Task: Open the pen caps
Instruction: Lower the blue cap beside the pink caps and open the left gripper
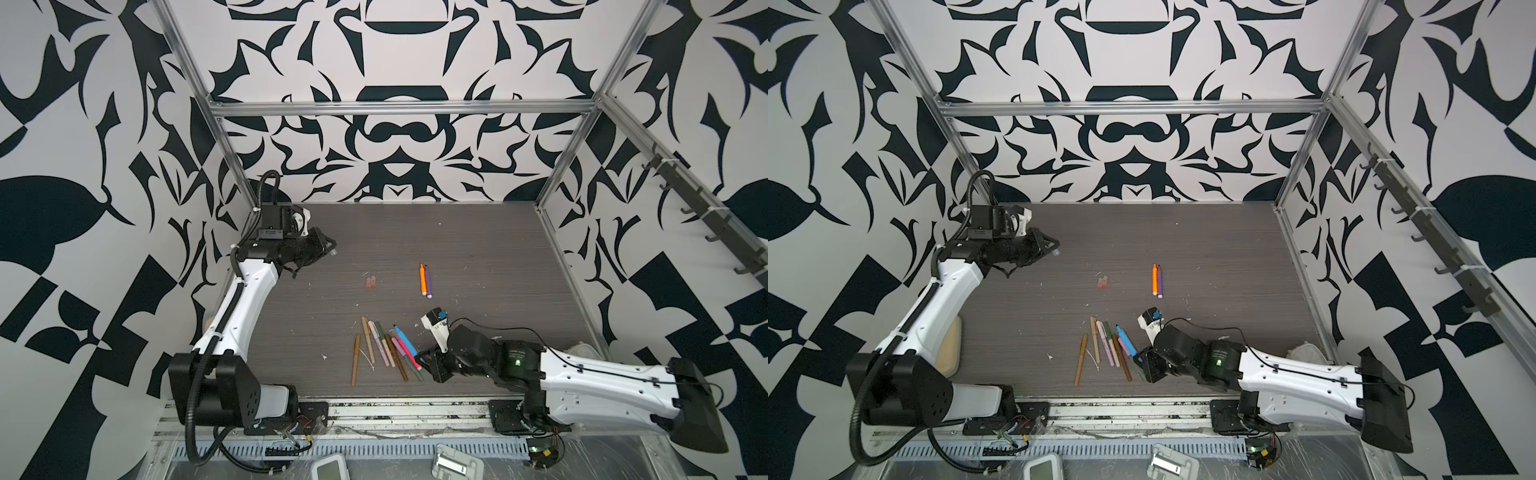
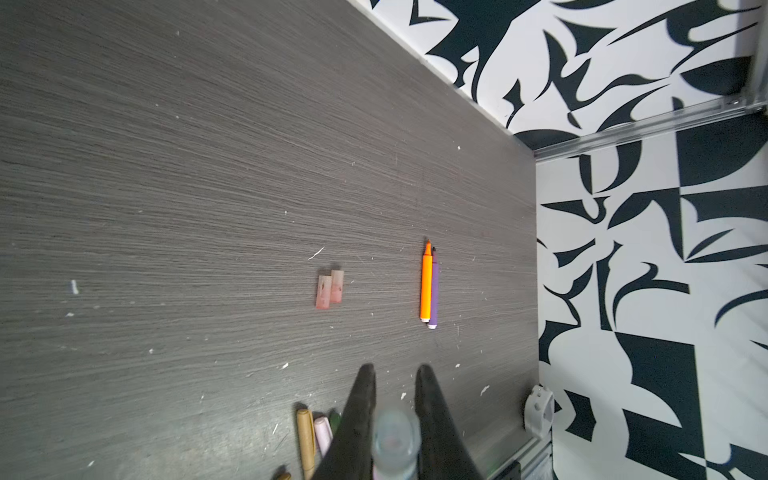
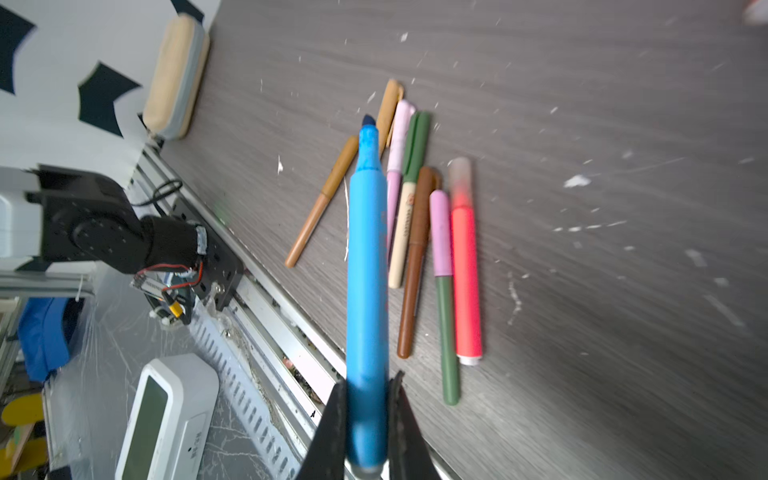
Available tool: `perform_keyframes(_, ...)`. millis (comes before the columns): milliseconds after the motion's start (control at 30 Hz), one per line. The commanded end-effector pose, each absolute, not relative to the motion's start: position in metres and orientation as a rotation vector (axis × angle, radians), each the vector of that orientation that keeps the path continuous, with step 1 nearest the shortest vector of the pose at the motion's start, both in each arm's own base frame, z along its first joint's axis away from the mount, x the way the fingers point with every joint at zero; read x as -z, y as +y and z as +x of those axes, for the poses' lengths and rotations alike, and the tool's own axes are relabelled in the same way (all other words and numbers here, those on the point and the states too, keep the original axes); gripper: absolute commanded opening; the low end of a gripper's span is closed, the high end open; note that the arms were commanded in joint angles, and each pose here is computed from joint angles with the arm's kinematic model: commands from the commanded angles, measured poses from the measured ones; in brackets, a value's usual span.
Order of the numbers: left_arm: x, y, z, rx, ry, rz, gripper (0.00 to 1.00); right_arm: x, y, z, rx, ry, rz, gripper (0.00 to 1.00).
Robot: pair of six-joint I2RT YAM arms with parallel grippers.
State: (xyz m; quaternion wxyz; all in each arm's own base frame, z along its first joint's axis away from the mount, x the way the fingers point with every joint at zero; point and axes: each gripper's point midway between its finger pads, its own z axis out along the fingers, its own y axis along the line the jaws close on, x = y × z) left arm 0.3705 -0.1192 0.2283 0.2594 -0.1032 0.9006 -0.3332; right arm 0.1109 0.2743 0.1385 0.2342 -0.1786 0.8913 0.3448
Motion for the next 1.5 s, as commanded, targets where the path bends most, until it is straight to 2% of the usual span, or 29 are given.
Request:
perform_keyframes(0, -0.189, -0.121, 0.374, 0.801, 2.602, -0.249, 0.00, -0.143, 0.247, 0.126, -0.808, 2.407, -0.419, 0.00)
perform_keyframes(167, -0.149, -0.155, 0.385, 0.717, 2.816, -0.113, 0.00, -0.125, 0.197, 0.142, -0.623, 2.388, -0.310, 0.00)
perform_keyframes(400, -0.095, -0.169, 0.394, 0.409, 2.993, 0.037, 0.00, -0.081, 0.155, 0.147, -0.699, 2.525, -0.102, 0.00)
perform_keyframes(600, -0.071, -0.168, 0.394, 0.269, 3.026, 0.091, 0.00, -0.085, 0.152, 0.148, -0.740, 2.509, -0.080, 0.00)
perform_keyframes(1200, -0.030, -0.192, 0.382, 0.485, 3.116, 0.093, 0.04, -0.083, 0.156, 0.146, -0.759, 2.525, -0.098, 0.00)
perform_keyframes(1300, -0.025, -0.196, 0.383, 0.520, 3.114, 0.073, 0.06, -0.083, 0.156, 0.145, -0.768, 2.522, -0.096, 0.00)
perform_keyframes(1467, -0.022, -0.201, 0.386, 0.575, 3.102, 0.042, 0.14, -0.084, 0.159, 0.144, -0.785, 2.517, -0.112, 0.00)
